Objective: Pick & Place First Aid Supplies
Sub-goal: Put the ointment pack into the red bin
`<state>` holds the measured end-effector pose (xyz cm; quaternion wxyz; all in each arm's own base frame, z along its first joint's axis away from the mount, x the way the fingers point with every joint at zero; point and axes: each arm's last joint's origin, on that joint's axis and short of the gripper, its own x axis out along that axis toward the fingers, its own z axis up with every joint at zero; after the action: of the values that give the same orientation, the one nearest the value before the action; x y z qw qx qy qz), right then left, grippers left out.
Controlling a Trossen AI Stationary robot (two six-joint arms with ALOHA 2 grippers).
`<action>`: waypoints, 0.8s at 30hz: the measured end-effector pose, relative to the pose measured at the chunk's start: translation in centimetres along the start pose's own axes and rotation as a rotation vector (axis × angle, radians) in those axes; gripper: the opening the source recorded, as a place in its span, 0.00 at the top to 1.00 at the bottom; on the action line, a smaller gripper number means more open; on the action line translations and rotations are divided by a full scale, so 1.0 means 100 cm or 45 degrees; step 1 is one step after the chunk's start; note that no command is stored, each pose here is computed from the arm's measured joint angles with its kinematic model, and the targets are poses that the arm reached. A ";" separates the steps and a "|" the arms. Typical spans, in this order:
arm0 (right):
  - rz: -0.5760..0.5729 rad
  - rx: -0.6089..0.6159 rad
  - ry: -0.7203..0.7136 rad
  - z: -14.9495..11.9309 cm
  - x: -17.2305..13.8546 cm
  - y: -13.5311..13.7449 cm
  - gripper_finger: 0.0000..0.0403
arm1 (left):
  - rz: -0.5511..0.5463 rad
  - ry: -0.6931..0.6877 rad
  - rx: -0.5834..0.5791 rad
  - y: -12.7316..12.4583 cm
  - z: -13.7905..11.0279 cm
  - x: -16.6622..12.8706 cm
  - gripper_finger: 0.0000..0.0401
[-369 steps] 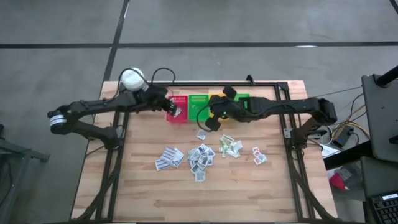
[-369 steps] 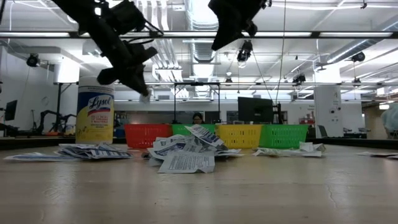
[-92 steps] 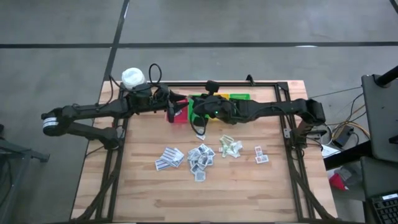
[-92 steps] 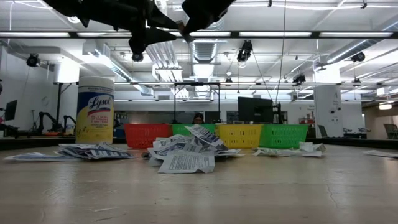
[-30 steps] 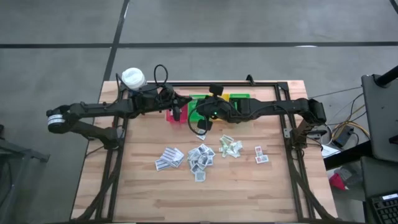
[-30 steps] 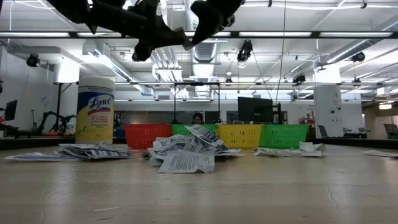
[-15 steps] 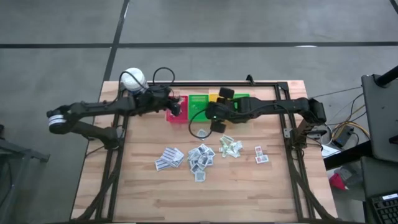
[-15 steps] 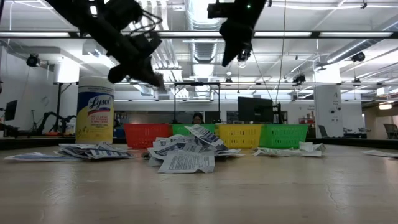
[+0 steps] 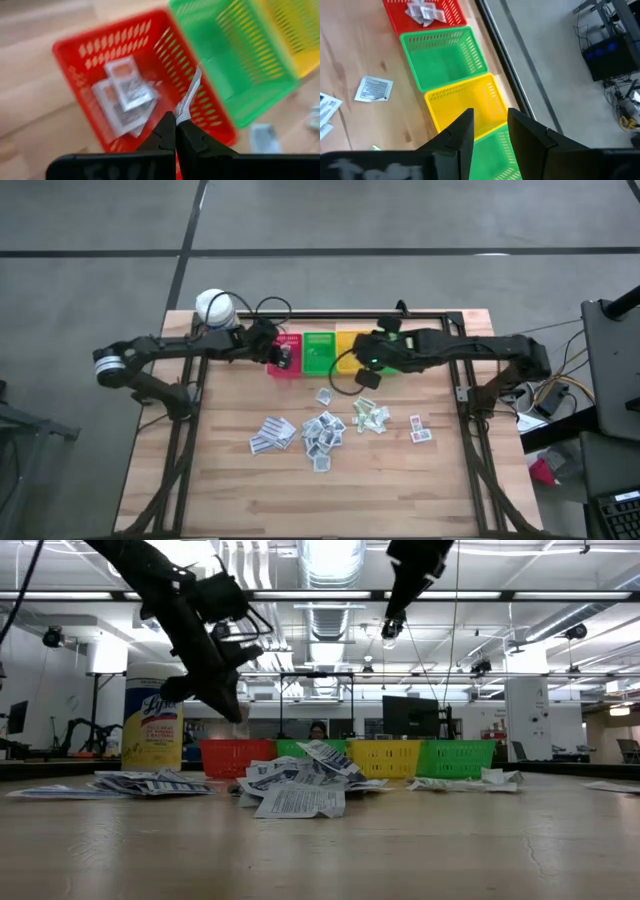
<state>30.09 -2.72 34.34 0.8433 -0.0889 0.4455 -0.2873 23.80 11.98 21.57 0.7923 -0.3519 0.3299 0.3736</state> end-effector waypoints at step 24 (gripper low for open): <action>0.147 0.409 -0.437 -0.077 -0.048 -0.036 0.80 | 0.132 0.240 -0.016 -0.006 0.016 0.045 1.00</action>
<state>20.32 -2.14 34.62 0.9249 0.0243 0.2486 -0.2866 26.99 14.63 19.09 0.7352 -0.3730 0.4182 0.3814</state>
